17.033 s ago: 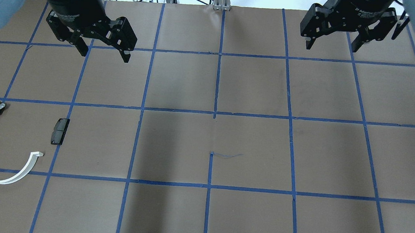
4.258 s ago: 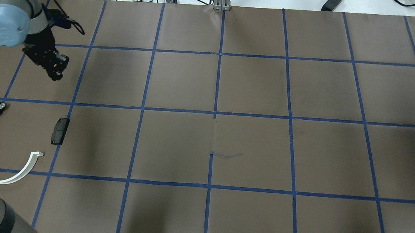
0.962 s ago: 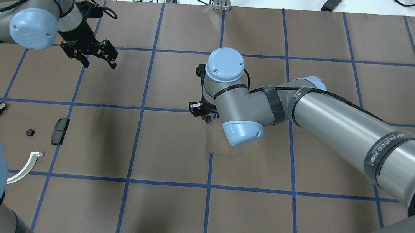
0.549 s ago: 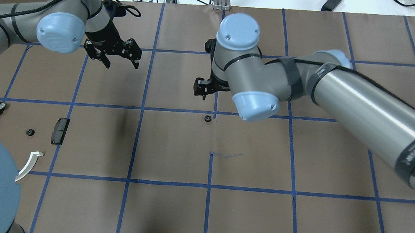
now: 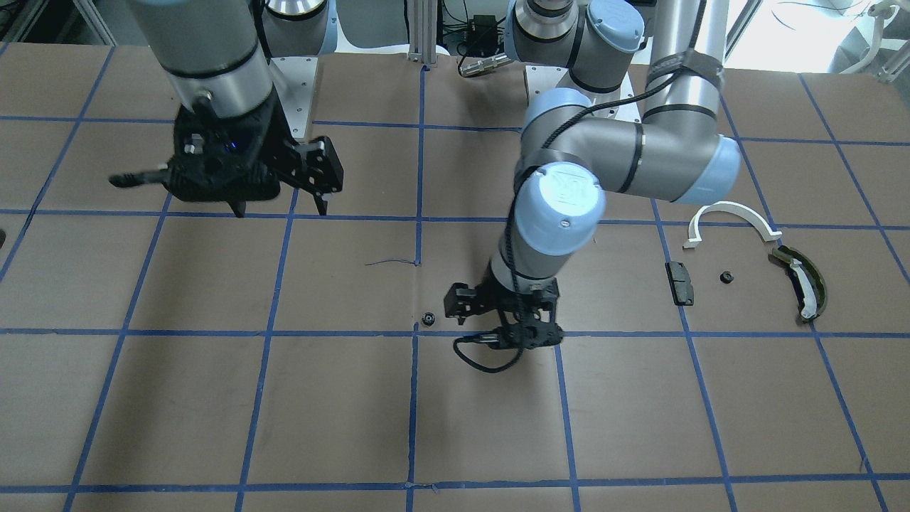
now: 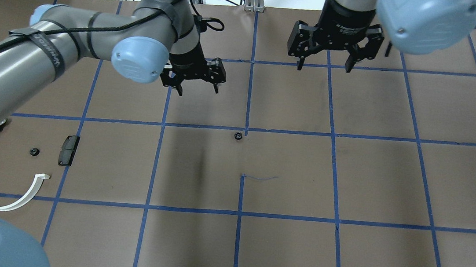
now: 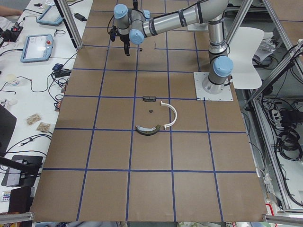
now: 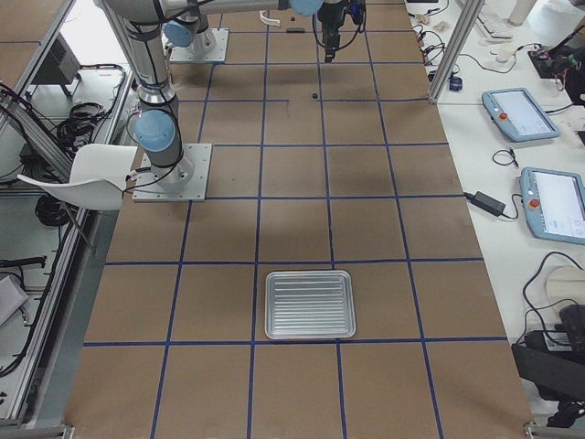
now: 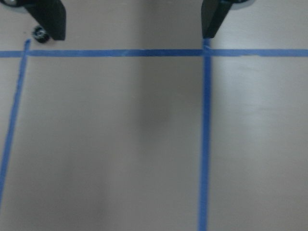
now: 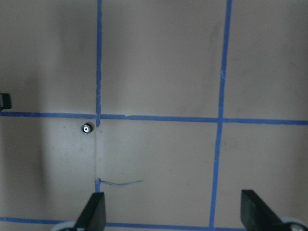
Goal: Place bearing gear from tray to pile
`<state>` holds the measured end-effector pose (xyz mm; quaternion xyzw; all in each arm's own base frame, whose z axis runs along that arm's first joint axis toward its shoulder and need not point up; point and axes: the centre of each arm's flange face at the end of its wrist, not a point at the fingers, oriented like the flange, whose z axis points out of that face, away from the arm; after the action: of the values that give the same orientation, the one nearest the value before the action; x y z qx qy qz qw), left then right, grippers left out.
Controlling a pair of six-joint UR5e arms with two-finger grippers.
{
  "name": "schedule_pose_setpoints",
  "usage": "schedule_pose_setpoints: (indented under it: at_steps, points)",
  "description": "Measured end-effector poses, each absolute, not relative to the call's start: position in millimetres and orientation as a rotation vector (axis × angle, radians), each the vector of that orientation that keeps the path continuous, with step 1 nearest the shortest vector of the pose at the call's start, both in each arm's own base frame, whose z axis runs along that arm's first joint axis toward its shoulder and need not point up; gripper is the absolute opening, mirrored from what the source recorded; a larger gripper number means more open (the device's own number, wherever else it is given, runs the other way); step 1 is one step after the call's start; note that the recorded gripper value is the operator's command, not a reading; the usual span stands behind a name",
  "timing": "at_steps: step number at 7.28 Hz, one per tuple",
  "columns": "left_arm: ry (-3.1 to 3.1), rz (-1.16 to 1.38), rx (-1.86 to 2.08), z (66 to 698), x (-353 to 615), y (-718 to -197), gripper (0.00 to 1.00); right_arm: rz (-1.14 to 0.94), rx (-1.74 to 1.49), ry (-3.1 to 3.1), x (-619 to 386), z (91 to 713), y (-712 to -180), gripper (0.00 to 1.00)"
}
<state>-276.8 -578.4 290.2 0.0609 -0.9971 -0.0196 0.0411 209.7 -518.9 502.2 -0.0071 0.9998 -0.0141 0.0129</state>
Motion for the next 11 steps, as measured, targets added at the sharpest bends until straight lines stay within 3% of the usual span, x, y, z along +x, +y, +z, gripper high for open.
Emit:
schedule_pose_setpoints:
  at_steps: [2,5,6,8,9,11]
  points:
    - [-3.100,-0.007,0.221,260,-336,-543,1.00,-0.042,-0.001,3.117,195,495,-502,1.00]
    - [-3.130,0.037,0.254,196,-346,-498,1.00,-0.212,-0.080,3.120,180,489,-500,1.00]
    - [-3.125,0.049,0.255,184,-345,-495,0.95,-0.175,-0.050,3.128,165,498,-502,1.00]
    - [-3.120,0.064,0.256,174,-350,-504,0.95,-0.096,-0.004,3.133,149,512,-502,1.00]
    - [-3.118,0.072,0.252,172,-352,-511,0.82,-0.082,0.001,3.132,147,513,-501,1.00]
    - [-3.121,0.070,0.251,166,-355,-518,0.29,-0.070,0.017,3.111,148,512,-501,1.00]
